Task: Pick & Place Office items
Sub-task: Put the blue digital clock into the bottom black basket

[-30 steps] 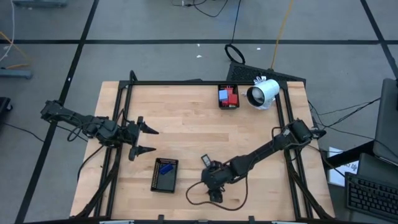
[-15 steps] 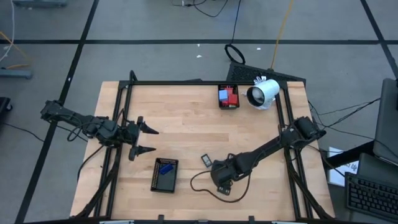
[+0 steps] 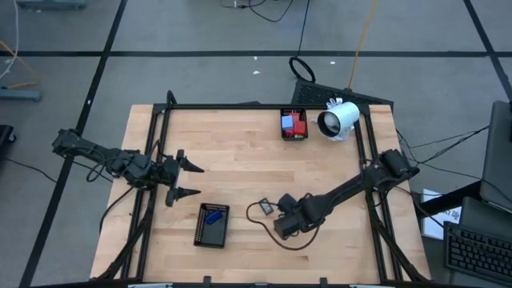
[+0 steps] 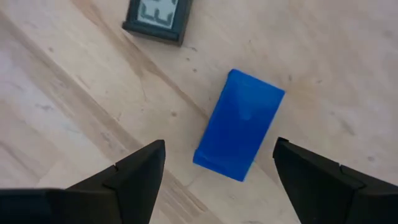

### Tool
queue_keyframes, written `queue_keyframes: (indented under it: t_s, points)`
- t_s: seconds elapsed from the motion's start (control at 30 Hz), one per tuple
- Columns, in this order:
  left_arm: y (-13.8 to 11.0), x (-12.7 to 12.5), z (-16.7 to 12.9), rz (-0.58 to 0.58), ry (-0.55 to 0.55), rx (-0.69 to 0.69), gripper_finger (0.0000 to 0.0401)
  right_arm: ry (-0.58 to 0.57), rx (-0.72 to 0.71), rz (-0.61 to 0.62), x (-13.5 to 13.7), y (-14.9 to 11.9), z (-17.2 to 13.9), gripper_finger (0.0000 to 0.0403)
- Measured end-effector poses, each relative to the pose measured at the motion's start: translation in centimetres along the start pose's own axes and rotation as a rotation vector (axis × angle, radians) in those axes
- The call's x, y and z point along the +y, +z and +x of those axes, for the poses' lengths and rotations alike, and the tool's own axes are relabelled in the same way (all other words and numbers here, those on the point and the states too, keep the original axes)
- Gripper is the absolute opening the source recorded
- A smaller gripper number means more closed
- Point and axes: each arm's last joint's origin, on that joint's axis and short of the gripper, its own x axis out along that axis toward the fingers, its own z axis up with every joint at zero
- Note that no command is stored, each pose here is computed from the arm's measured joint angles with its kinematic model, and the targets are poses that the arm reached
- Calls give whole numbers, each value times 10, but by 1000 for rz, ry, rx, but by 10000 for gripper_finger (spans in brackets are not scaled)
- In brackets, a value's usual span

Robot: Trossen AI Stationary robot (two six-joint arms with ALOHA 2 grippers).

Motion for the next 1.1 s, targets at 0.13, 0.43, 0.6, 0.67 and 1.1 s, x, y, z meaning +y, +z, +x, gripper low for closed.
queue_keyframes:
  t_s: [0.13,0.43,0.6,0.67,1.1]
  points:
    - [0,0,0,0,0,0,351,-44,15,7,1,-3,15,292]
    - [0,0,0,1,0,1,351,-66,45,16,2,-7,34,291]
    - [0,0,0,1,0,2,351,-49,43,19,3,-7,34,262]
    - [0,0,0,1,0,1,351,-49,43,14,2,-7,34,239]
    - [1,0,0,-52,-2,-10,351,-38,22,-55,0,-5,24,156]
